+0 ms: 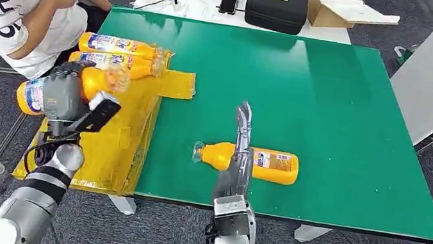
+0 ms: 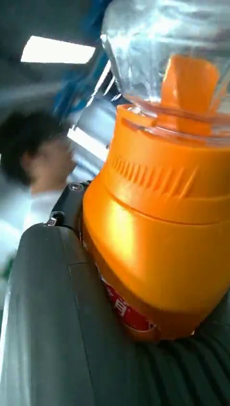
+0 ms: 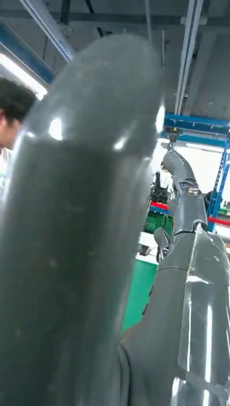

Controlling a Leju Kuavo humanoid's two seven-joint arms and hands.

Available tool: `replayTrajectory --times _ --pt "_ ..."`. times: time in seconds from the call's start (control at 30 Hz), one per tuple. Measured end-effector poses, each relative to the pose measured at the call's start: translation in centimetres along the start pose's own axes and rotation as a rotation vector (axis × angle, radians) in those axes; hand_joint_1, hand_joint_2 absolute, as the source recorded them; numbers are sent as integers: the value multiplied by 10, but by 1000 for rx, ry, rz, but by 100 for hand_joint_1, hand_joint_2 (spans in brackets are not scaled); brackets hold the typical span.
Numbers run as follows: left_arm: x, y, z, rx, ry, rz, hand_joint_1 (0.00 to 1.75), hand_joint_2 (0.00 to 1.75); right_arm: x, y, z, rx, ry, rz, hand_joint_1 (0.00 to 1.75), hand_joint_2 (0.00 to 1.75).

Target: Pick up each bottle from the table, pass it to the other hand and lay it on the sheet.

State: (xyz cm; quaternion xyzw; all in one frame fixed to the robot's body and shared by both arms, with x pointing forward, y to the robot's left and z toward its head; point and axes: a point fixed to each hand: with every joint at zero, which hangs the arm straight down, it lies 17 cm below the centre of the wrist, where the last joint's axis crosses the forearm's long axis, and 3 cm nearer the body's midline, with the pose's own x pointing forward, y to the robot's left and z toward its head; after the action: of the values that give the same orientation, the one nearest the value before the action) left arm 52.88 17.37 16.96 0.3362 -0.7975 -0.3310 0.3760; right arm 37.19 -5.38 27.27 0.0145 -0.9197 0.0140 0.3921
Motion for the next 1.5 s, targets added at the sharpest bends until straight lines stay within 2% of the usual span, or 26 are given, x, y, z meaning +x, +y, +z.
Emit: replayTrajectory --times 0.1,0.2,0.4,0.73,0.93,1.13,1.17,1.2,1.23,1.27,1.3,1.5 --pt "-7 -19 8 -79 4 -37 175 175 -1 0 0 1 2 -4 0 0" --pt "-13 -50 21 -245 -29 -120 175 175 -1 1 1 14 5 -16 0 0" --pt "-33 -94 70 -504 -49 -154 175 175 -6 7 6 44 20 -45 0 0" --pt "-50 -110 103 -626 -31 -149 175 175 -13 14 11 73 44 -64 0 0" --pt "-51 -125 130 -732 -4 -38 175 175 -19 22 14 105 66 -85 0 0" --pt "-47 -128 135 -755 4 30 175 175 -25 31 19 131 90 -95 0 0" --pt "-47 -128 135 -755 4 32 140 175 -26 32 19 133 92 -95 0 0" --pt "-47 -128 135 -756 5 35 58 175 -27 32 20 134 94 -95 0 0" --pt "-47 -128 135 -760 9 43 3 175 -28 33 20 136 97 -95 0 0" --pt "-47 -129 136 -766 12 52 0 175 -29 33 20 139 101 -94 0 0" --pt "-47 -130 138 -778 18 67 0 0 -30 34 20 143 106 -94 0 0" --pt "-46 -131 142 -810 43 145 0 0 -40 41 23 167 144 -107 0 0"
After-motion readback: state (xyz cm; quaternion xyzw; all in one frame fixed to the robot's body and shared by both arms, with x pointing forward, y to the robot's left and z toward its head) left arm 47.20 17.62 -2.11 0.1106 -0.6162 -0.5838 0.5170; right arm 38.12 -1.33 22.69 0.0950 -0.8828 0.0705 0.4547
